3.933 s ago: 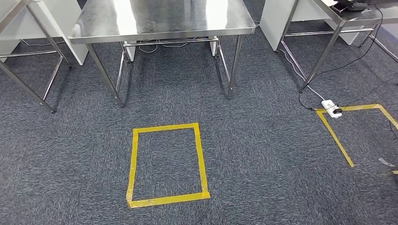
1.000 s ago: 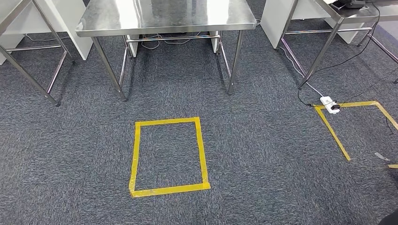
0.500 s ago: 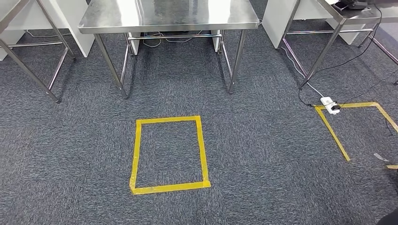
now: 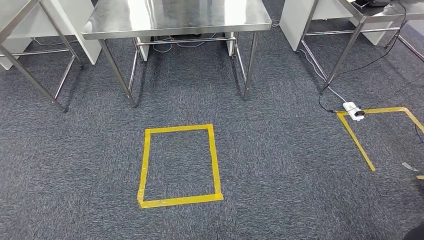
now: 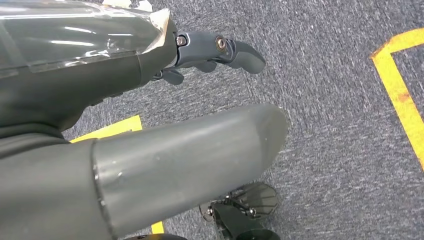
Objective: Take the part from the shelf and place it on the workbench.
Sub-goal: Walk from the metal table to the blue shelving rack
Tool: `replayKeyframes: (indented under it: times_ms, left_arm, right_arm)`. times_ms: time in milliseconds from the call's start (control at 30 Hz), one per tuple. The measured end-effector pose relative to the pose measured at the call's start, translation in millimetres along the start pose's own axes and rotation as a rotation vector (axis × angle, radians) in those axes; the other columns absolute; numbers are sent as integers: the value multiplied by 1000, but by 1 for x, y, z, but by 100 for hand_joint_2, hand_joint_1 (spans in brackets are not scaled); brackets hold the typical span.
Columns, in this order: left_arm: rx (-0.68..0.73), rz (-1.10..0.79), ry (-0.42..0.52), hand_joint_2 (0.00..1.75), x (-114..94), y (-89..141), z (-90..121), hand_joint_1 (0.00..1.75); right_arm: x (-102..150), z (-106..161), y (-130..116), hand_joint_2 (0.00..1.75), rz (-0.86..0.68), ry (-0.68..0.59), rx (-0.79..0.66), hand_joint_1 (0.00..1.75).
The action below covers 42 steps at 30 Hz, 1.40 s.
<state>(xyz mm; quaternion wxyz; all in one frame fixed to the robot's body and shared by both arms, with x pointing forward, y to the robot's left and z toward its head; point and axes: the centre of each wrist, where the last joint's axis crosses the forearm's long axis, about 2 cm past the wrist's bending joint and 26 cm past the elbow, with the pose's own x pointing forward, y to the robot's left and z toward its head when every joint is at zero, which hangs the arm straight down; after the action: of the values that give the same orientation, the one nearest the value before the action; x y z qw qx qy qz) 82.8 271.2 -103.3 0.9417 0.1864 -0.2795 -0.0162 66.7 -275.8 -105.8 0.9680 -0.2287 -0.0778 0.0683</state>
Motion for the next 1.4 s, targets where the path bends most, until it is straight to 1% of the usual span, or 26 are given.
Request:
replayKeyframes:
  times_ms: [333,600,1400]
  left_arm:
    - [5,-3,0,0,-3,3,0,0]
    - [0,-1,3,0,-4,0,1,0]
    - [3,-2,-2,0,-3,2,0,0]
  right_arm:
    - [2,1,2,175,5,-12,5,0]
    - [-1,0,0,175,7,-8,2,0]
    - [0,0,0,175,19,-27,34,0]
